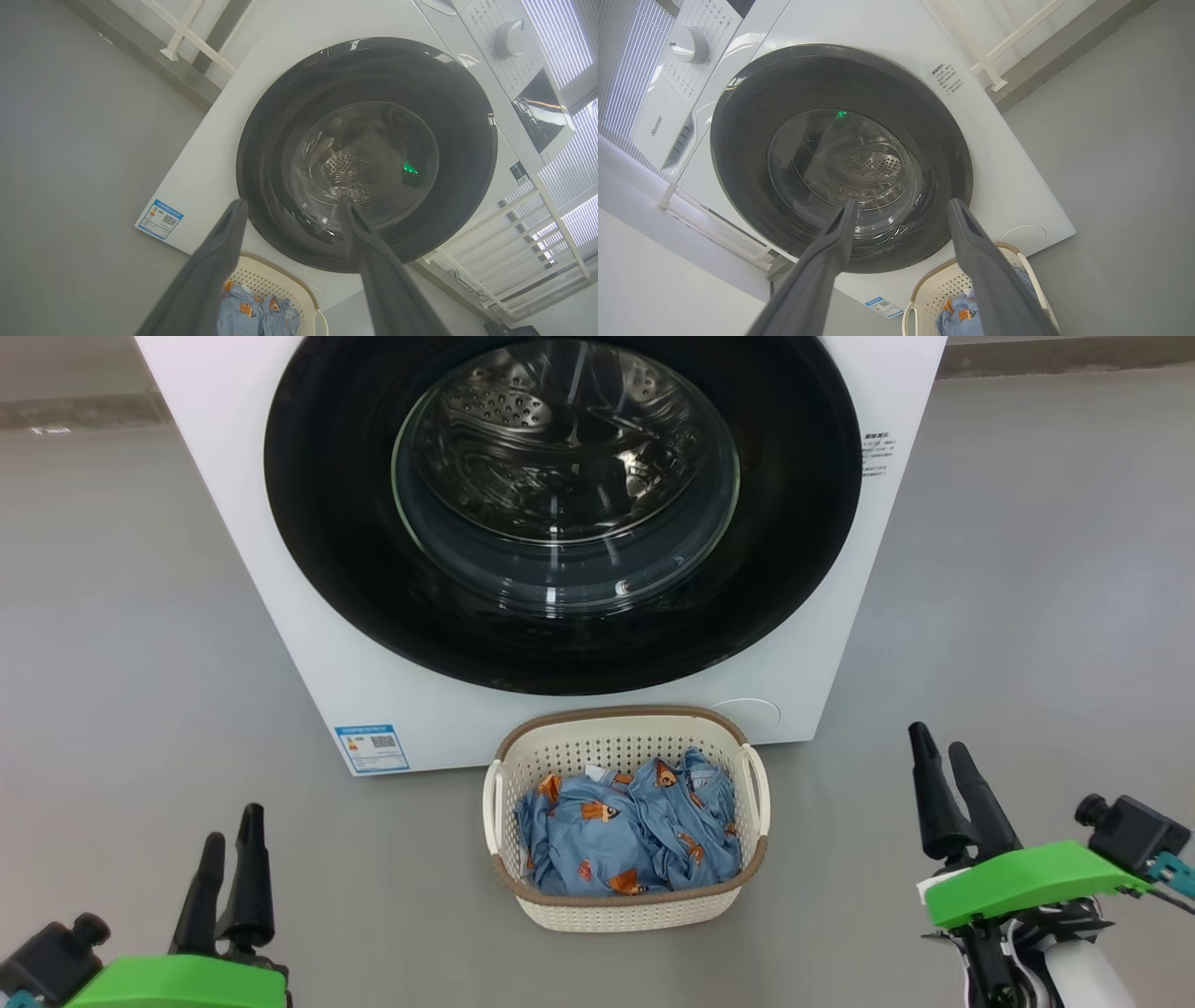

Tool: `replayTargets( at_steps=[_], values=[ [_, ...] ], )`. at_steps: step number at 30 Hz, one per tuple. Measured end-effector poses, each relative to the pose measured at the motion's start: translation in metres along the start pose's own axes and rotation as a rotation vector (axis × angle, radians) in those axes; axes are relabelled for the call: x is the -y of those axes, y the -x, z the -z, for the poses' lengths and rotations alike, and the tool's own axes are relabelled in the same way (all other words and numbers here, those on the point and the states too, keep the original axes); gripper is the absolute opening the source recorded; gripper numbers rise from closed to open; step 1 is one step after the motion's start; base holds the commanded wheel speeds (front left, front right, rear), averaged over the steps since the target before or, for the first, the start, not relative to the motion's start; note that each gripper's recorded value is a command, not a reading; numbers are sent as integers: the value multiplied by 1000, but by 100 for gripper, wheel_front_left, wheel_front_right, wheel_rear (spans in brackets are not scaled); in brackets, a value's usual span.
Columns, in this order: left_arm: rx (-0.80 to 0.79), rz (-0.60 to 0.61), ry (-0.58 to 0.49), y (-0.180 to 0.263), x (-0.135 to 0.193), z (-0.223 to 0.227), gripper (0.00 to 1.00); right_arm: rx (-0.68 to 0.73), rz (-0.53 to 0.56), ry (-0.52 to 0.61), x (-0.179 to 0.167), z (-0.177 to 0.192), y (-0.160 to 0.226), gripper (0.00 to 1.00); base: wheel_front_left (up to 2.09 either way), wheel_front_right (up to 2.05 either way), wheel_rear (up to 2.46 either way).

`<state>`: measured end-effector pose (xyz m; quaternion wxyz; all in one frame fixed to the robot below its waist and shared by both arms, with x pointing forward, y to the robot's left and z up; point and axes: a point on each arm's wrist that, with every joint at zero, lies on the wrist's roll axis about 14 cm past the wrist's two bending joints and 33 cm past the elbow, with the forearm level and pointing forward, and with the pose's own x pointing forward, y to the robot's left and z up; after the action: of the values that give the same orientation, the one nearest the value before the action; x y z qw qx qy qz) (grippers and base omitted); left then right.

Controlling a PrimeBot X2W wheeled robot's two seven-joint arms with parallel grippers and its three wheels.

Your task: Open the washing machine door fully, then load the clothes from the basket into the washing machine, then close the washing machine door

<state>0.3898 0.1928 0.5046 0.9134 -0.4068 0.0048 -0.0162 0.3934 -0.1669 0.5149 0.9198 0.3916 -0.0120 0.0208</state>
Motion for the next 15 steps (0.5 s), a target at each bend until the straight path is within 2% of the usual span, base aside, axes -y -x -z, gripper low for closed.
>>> replayTargets(
  at_steps=[15],
  values=[
    [3,13,-177,-4,0,1,100,-4,-42,226,-8,4,-6,100,0,0,0]
  ],
)
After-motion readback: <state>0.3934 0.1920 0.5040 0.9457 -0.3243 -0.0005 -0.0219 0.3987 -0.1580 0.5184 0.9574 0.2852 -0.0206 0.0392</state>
